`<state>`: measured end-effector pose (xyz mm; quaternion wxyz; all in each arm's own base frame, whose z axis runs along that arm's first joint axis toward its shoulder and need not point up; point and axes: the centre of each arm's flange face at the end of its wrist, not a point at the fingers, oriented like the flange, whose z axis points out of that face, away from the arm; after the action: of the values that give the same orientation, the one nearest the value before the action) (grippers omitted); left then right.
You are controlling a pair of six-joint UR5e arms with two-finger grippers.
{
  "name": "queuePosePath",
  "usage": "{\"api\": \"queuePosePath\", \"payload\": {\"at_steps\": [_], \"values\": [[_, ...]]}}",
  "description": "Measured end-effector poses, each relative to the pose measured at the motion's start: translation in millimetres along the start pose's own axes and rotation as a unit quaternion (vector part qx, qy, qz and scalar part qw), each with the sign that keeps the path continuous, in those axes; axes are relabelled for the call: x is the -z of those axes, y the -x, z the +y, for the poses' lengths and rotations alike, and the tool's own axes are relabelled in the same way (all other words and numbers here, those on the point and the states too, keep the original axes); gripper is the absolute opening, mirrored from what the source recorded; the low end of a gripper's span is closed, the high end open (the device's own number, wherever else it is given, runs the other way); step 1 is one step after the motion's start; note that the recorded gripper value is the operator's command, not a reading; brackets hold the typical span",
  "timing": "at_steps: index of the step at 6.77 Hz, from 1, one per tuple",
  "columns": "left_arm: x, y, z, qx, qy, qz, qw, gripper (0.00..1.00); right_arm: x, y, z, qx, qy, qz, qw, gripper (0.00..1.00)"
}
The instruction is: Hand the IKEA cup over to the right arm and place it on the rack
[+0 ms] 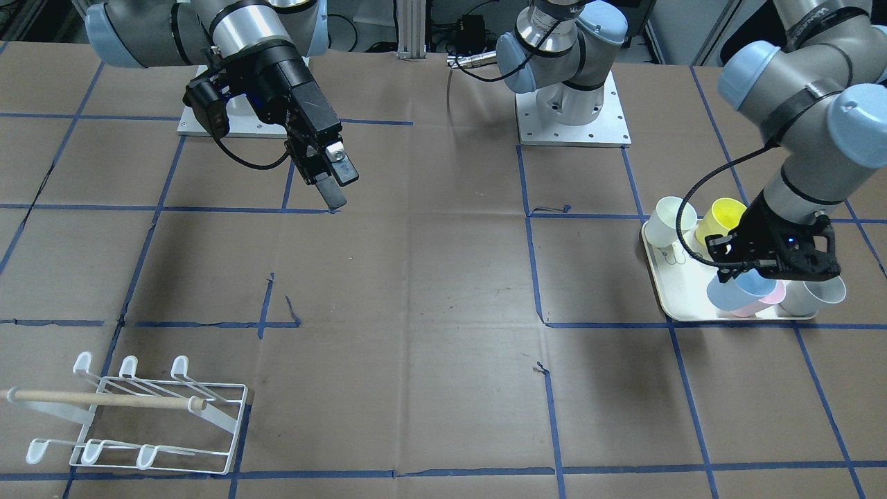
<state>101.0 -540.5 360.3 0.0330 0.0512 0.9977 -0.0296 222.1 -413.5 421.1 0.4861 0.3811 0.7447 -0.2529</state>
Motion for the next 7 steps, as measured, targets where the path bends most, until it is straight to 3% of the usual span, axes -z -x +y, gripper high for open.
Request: {"api": "queuePosePath", "payload": {"at_steps": [2, 3, 4, 5, 6, 7], "values": [[75.8, -18.8, -39.7, -0.031, -0.030, 0.009, 0.9990, 0.00, 1.0, -3.5, 3.5, -0.016, 0.021, -0.008, 0.9996, 1.00], [101.1, -37.3, -52.7, -0.044, -0.070, 0.045, 0.9955, 0.00, 1.1, -4.0, 3.7, -0.021, 0.025, -0.010, 0.9994, 1.00], [118.2, -55.8, -62.4, -0.052, -0.122, 0.106, 0.9856, 0.00, 1.2, -4.2, 3.9, -0.035, 0.026, -0.010, 0.9990, 1.00], [127.4, -72.8, -72.2, -0.061, -0.181, 0.179, 0.9651, 0.00, 1.2, -4.3, 3.5, -0.057, 0.026, -0.009, 0.9980, 1.00], [131.3, -88.9, -81.1, -0.077, -0.237, 0.243, 0.9375, 0.00, 1.5, -3.9, 3.3, -0.073, 0.025, -0.011, 0.9969, 1.00], [129.8, -107.1, -86.6, -0.100, -0.284, 0.285, 0.9099, 0.00, 3.1, -2.5, 3.2, -0.075, 0.022, -0.019, 0.9967, 1.00]]}}
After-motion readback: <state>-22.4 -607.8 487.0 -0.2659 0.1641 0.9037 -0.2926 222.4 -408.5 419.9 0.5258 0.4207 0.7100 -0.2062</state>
